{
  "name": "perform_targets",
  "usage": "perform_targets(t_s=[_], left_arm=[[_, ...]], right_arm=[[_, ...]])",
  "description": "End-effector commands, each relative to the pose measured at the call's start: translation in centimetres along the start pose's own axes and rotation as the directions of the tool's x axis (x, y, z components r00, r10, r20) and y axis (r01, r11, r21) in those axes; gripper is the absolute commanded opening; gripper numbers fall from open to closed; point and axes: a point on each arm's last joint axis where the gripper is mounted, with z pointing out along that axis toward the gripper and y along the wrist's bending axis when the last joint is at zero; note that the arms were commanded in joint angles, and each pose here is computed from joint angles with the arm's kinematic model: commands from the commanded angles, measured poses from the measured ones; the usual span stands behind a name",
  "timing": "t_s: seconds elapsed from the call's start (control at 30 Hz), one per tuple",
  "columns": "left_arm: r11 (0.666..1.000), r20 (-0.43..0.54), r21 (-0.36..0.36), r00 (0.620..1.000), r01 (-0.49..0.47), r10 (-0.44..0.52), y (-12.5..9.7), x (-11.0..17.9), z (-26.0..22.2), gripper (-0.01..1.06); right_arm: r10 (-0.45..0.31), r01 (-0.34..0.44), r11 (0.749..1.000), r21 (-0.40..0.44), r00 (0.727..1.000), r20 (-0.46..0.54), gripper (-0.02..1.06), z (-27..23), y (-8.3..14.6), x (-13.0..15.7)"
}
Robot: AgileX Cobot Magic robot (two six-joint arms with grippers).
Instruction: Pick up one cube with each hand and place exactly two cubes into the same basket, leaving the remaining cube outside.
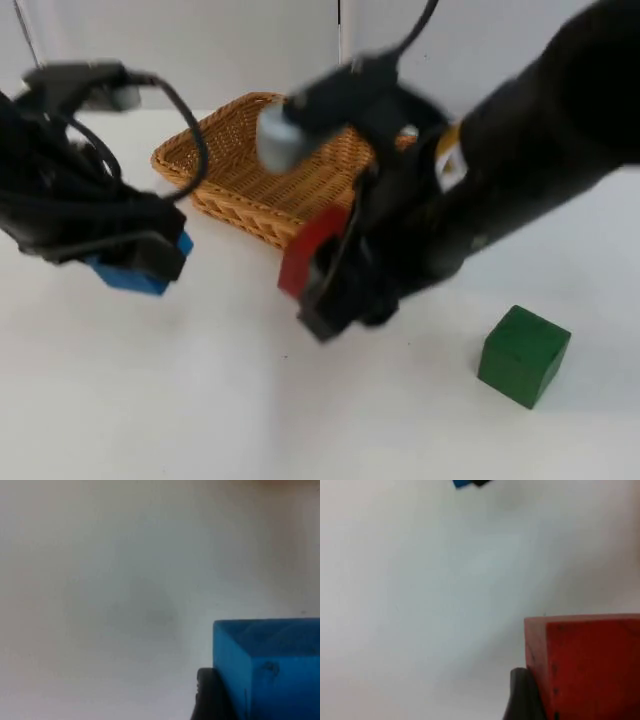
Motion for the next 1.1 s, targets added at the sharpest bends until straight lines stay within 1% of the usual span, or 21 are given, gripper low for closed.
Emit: perform_targets(t_s=[0.0,0.1,0.13,0.17,0.23,0.3,0.4,0.63,1.0,1.07], left_arm=[[1.0,0.018,0.008,1.0,-0.008,0.007,-0.6,-0.2,-1.3,0.0],[1.0,0.053,-0.007,0.998,-0.02,0.02,-1.1,-0.3,-3.5,0.0],[1.0,0.065,-0.016,0.998,-0.016,0.017,-1.3,-0.3,-4.5,0.0],[1.0,0.065,-0.016,0.998,-0.016,0.017,-1.3,-0.3,-4.5,0.0],[0.999,0.08,-0.032,0.996,-0.023,0.025,-1.6,-0.2,-6.0,0.0],[0.999,0.101,-0.048,0.995,-0.023,0.028,-1.8,-0.1,-7.2,0.0],[0.998,0.125,-0.051,0.991,-0.033,0.039,-2.1,0.1,-8.5,0.0],[0.998,0.181,-0.052,0.982,-0.045,0.053,-2.8,0.4,-10.8,0.0],[0.998,0.185,-0.05,0.982,-0.033,0.042,-2.9,0.5,-11.0,0.0],[0.998,0.188,-0.051,0.981,-0.033,0.042,-2.9,0.4,-11.0,0.0]], right_arm=[[-0.012,0.012,1.0,0.003,0.999,0.044,0.0,-1.8,0.1,-0.9],[-0.011,0.01,1.0,0.01,0.993,0.116,0.0,-4.7,0.0,-1.9],[-0.011,0.01,1.0,0.012,0.991,0.135,0.0,-5.5,-0.1,-2.1],[-0.011,0.01,1.0,0.012,0.991,0.135,0.0,-5.5,-0.1,-2.1],[-0.016,0.013,1.0,0.017,0.984,0.18,0.0,-7.5,-0.1,-2.6],[-0.016,0.012,1.0,0.02,0.979,0.204,0.0,-8.7,-0.2,-2.8],[-0.016,0.011,1.0,0.021,0.975,0.222,0.0,-9.6,-0.2,-2.9],[-0.015,0.011,1.0,0.021,0.978,0.209,0.0,-10.2,-0.2,-2.7],[-0.005,0.001,1.0,0.018,0.979,0.203,0.0,-10.2,-0.2,-2.7],[0.0,-0.005,1.0,0.024,0.979,0.203,0.0,-10.2,-0.5,-2.6]])
